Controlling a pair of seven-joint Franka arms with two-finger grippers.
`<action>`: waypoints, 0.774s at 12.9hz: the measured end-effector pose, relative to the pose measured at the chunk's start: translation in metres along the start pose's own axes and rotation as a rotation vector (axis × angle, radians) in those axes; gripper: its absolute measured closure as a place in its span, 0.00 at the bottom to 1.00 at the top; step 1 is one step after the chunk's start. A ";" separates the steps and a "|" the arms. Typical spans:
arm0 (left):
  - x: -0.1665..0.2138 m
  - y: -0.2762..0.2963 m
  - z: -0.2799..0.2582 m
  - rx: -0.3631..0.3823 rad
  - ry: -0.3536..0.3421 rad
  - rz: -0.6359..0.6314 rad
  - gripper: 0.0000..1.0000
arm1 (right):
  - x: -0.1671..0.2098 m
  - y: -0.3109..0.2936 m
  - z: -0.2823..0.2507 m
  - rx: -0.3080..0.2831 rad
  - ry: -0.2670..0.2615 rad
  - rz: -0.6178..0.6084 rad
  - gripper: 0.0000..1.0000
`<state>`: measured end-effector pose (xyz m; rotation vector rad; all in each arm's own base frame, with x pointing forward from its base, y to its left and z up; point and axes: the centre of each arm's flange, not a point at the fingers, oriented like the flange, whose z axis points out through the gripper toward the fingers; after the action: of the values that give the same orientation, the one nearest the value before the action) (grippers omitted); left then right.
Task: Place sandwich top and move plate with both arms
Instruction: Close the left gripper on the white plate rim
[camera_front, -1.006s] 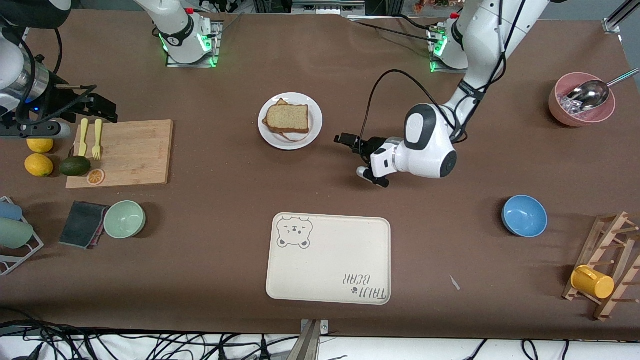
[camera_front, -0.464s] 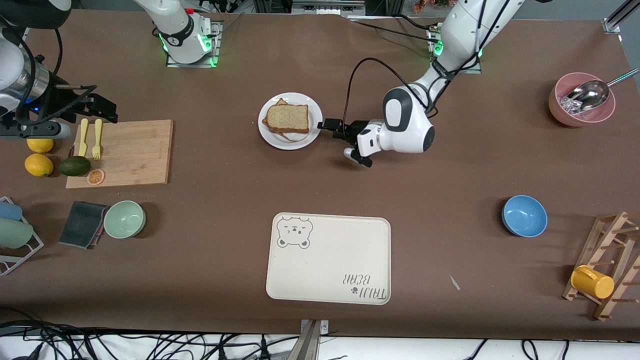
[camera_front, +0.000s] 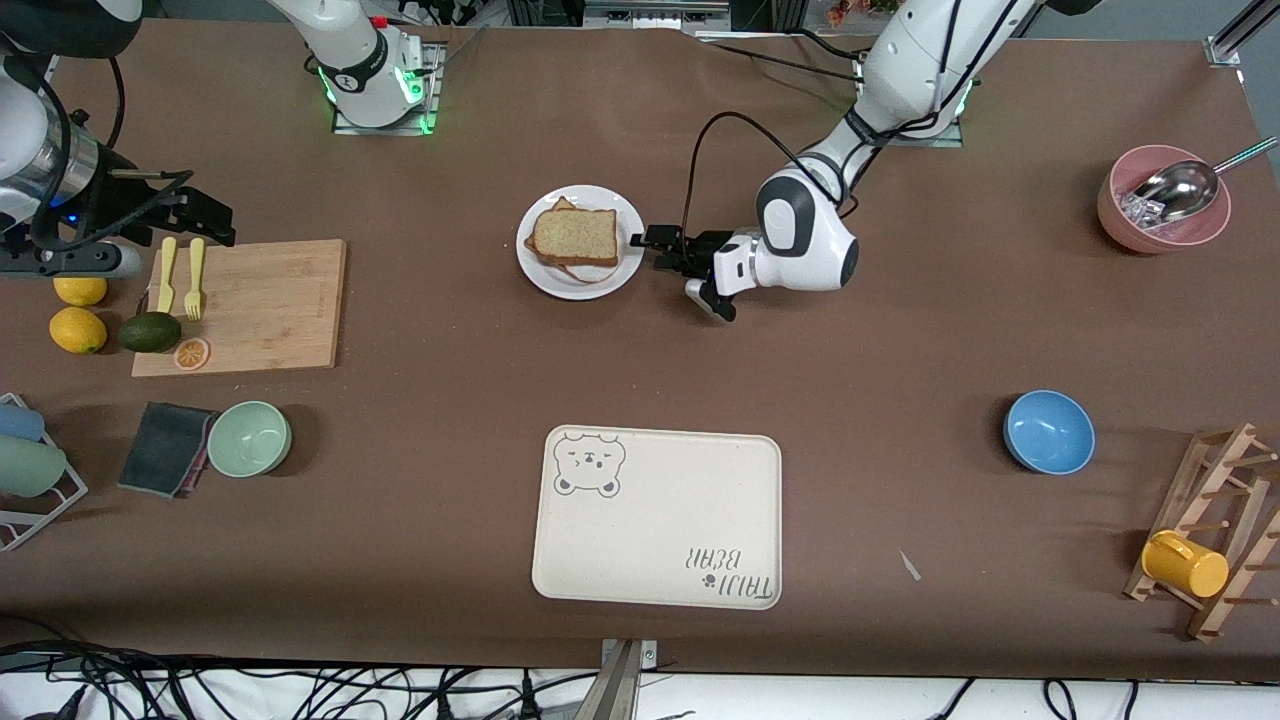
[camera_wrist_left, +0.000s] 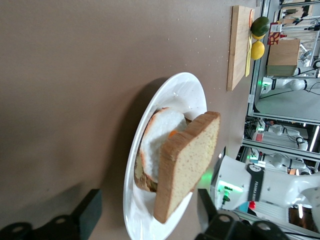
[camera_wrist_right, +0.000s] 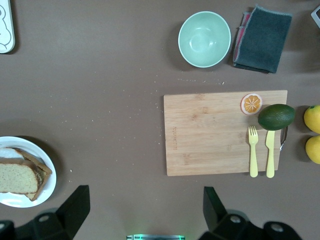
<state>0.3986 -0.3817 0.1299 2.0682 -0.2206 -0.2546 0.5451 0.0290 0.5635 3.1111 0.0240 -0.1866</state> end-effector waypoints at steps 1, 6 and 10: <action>-0.004 -0.003 0.007 0.009 0.000 0.018 0.20 | 0.000 0.000 0.000 0.000 0.000 0.000 0.00; -0.010 -0.015 0.015 0.017 -0.001 0.018 0.74 | 0.000 0.000 0.001 0.000 -0.002 0.001 0.00; -0.015 -0.025 0.022 -0.006 0.029 0.045 0.87 | 0.001 0.000 0.002 0.000 -0.003 0.001 0.00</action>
<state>0.3791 -0.3839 0.0990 2.0573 -0.2479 -0.1975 0.5458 0.0285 0.5618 3.1108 0.0224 -0.1917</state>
